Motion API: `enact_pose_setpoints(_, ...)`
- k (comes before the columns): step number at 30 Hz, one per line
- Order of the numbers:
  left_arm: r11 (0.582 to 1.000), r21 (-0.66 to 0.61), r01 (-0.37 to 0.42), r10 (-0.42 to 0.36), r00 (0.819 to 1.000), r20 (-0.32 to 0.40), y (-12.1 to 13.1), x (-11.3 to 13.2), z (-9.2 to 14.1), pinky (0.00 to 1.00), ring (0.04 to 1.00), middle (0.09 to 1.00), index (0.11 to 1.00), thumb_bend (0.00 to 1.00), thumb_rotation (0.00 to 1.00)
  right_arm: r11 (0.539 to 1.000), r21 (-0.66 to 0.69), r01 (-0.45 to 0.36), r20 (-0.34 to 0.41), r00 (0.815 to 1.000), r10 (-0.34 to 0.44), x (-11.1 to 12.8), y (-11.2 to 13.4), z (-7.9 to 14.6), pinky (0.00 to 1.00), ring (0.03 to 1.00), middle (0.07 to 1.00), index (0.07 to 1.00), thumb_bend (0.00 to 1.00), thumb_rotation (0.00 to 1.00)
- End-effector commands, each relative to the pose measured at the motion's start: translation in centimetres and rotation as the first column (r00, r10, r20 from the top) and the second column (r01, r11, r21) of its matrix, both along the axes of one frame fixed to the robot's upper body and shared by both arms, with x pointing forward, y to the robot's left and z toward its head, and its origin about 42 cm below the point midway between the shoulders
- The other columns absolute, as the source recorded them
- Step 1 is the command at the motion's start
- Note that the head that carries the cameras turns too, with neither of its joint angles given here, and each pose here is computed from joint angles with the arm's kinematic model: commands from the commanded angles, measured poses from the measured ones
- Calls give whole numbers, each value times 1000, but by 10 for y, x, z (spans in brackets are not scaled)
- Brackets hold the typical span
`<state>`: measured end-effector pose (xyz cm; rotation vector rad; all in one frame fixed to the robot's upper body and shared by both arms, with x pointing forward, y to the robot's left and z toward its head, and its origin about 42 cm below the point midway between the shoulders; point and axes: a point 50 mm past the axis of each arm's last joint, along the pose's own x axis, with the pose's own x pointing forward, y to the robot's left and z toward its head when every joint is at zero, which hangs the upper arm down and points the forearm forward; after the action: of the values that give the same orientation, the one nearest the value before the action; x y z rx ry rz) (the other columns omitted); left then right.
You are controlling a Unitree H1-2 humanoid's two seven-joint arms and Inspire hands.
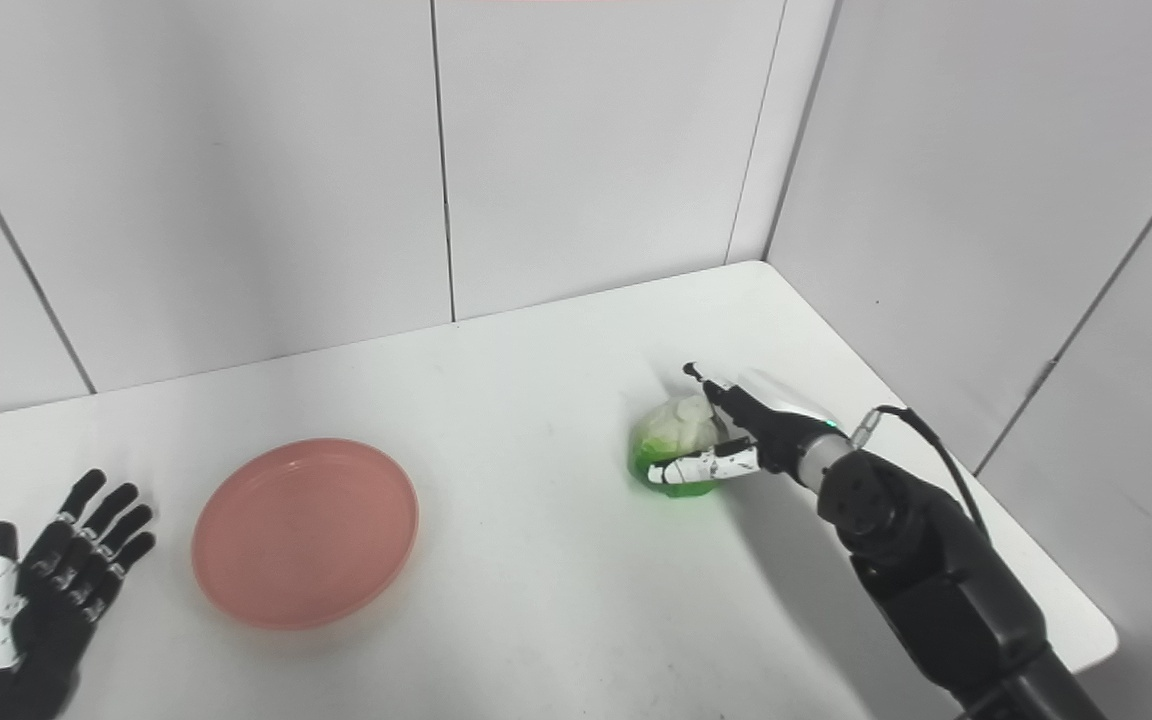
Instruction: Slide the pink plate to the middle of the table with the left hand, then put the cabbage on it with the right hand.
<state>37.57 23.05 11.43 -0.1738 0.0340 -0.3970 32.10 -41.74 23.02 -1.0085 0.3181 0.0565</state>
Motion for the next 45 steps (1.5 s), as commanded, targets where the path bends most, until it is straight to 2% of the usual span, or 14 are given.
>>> enact_pose_setpoints(1,1000,23,-10,13,993,-120,6,-12,-22,957,949,956,970,877,976,1000,-19,-19,77,997,21,8,0,17,886,972,1000,1000,1000,537)
enact_pose_setpoints(8,1000,28,-13,16,992,-122,5,-13,-20,951,946,951,962,874,984,1000,-14,1,50,999,-1,15,1,7,907,974,994,1000,1000,495)
enact_pose_setpoints(16,1000,29,-10,13,992,-125,6,-14,-20,950,942,951,963,882,978,999,2,37,66,997,-37,22,-2,-2,891,961,980,1000,1000,469)
enact_pose_setpoints(23,1000,28,-9,12,992,-124,6,-14,-23,955,946,952,962,878,985,997,70,24,184,982,-36,34,-1,-11,860,919,931,944,1000,447)
enact_pose_setpoints(26,1000,26,-4,7,992,-123,5,-14,-22,959,949,955,963,879,988,977,212,-12,304,951,-54,43,0,-18,834,862,857,877,1000,362)
enact_pose_setpoints(27,1000,27,-2,6,993,-121,5,-14,-22,960,951,956,965,879,991,966,257,-24,333,941,-65,45,1,-21,776,802,810,836,1000,306)
enact_pose_setpoints(29,999,32,-4,7,993,-121,4,-14,-21,959,951,957,966,881,994,952,300,-59,361,931,-56,49,2,-23,721,743,758,792,1000,262)
enact_pose_setpoints(30,999,34,-5,9,993,-121,4,-14,-20,954,946,954,965,885,989,948,308,-79,371,927,-44,50,3,-24,610,634,657,696,950,137)
enact_pose_setpoints(33,999,33,-7,11,993,-121,3,-15,-19,957,948,958,970,887,978,947,301,-114,370,929,-6,54,7,-28,534,550,568,592,888,24)
enact_pose_setpoints(34,999,35,-5,10,993,-120,3,-15,-19,959,952,959,971,885,988,946,301,-120,367,930,1,55,8,-29,500,513,514,534,677,9)
enact_pose_setpoints(36,999,36,-3,7,993,-119,4,-15,-19,964,956,962,974,881,994,944,304,-127,355,935,11,57,10,-32,452,467,471,508,561,1)
enact_pose_setpoints(39,1000,29,0,3,993,-119,4,-15,-19,963,954,960,970,877,994,945,300,-132,337,941,24,58,14,-34,392,439,456,518,523,0)
enact_pose_setpoints(45,999,34,-4,8,993,-119,4,-14,-19,955,951,956,963,878,990,958,255,-129,328,944,40,59,18,-34,384,438,464,510,519,0)
